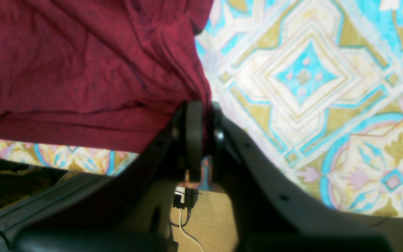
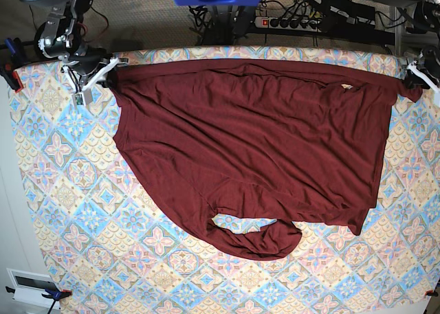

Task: Layout the t-shirt on the table in an organized manner, then fold the t-shirt properly
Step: 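Hold the shirt edge taut between both grippers, laying it flat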

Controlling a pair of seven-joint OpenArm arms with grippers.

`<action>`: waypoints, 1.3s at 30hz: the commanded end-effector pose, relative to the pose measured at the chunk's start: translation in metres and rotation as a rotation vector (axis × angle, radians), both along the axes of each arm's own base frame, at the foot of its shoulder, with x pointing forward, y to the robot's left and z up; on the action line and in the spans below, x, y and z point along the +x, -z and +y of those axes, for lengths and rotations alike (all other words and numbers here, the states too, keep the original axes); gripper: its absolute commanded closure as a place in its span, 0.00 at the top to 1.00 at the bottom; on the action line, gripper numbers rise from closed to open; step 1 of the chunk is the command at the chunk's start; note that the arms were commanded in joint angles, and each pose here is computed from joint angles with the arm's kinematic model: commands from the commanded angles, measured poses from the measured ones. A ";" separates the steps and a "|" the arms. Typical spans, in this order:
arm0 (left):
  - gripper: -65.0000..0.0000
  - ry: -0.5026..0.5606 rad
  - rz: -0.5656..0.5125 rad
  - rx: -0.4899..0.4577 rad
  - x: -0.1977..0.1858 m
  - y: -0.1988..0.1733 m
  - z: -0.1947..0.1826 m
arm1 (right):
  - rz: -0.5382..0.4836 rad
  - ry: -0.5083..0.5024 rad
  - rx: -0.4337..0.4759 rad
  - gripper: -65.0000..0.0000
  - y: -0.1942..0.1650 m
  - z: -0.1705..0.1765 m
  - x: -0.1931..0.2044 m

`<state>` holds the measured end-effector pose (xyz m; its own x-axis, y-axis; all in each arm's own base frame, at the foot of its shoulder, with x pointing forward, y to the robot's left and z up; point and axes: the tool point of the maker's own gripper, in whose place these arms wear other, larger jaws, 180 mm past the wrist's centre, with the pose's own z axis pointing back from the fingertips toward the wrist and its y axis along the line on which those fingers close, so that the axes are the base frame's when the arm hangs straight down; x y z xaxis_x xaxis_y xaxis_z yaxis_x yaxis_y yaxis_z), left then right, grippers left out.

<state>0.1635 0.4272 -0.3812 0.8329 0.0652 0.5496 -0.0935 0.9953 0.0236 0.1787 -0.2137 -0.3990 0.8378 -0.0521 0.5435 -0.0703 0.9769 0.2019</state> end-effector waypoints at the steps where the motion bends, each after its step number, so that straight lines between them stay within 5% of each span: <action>1: 0.42 0.014 -0.021 0.042 0.008 -0.012 0.009 | -0.035 -0.005 -0.006 0.00 -0.008 -0.002 0.006; 7: 0.41 -0.015 0.079 0.015 0.002 0.033 0.002 | -0.035 0.000 0.007 0.00 -0.007 0.002 0.006; 10: 0.38 -0.010 0.045 0.007 0.009 0.033 -0.001 | -0.036 -0.001 0.007 0.00 -0.007 0.002 0.006; 15: 0.00 -0.004 -0.017 0.011 0.020 0.025 -0.004 | -0.038 -0.002 0.007 0.00 -0.008 0.002 0.006; 27: 0.00 -0.042 -0.301 0.014 0.026 -0.072 0.008 | -0.040 0.000 0.008 0.00 -0.008 0.002 0.007; 32: 0.06 -0.050 -0.315 0.033 0.037 -0.074 0.010 | -0.049 0.000 0.009 0.00 -0.010 0.002 0.011; 39: 0.53 -0.138 -0.205 0.012 0.036 -0.044 0.027 | -0.050 -0.004 0.008 0.00 -0.010 0.003 0.012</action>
<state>0.1978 0.4459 -0.3501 0.6980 0.1854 0.6917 -0.2346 0.9718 -0.0237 0.1846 -0.2092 -0.3976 0.8313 -0.0626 0.5523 -0.0685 0.9745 0.2135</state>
